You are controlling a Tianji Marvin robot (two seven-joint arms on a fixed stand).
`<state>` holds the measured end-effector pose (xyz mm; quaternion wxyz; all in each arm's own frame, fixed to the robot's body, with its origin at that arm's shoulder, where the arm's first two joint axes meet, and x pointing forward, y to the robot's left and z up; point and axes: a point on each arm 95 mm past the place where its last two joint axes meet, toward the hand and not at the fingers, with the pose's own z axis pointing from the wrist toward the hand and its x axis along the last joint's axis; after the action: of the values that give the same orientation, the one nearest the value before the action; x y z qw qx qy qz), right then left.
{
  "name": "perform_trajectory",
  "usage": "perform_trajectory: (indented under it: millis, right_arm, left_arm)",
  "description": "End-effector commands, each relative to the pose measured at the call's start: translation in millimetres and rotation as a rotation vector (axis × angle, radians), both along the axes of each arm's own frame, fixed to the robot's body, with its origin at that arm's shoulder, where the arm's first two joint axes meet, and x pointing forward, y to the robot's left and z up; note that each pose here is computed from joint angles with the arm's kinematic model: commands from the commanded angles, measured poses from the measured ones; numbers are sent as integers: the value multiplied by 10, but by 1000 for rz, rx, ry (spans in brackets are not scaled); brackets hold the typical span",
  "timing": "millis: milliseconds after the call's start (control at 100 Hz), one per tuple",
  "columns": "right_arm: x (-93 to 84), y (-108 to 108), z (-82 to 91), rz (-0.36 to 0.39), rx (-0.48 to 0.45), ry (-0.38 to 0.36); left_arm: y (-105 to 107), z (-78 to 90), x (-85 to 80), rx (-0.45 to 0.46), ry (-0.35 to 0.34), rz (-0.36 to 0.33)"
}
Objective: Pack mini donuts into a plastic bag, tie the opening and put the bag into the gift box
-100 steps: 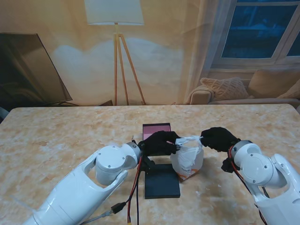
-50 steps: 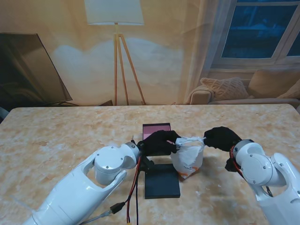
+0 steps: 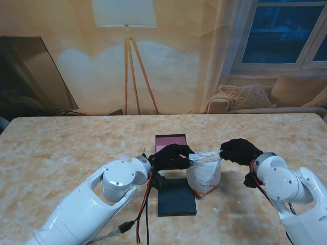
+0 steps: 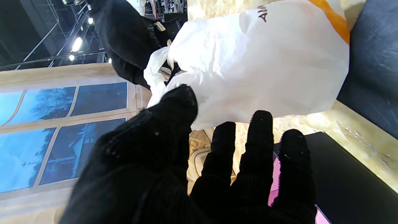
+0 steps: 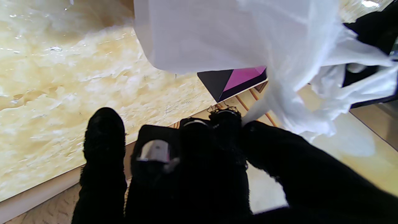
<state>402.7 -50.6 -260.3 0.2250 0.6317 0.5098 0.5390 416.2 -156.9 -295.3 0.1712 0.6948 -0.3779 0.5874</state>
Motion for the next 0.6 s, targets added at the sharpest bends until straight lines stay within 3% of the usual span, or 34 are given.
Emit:
perform_trajectory:
  millis: [0,590]
  right_arm:
    - [-53,62,-24,29,-1,17]
    - [-39,88,-32,45,30,38]
  left_arm:
    - [-25,43,-12,0,-19,-32]
    - [-95,214,-35,120,-224,-52]
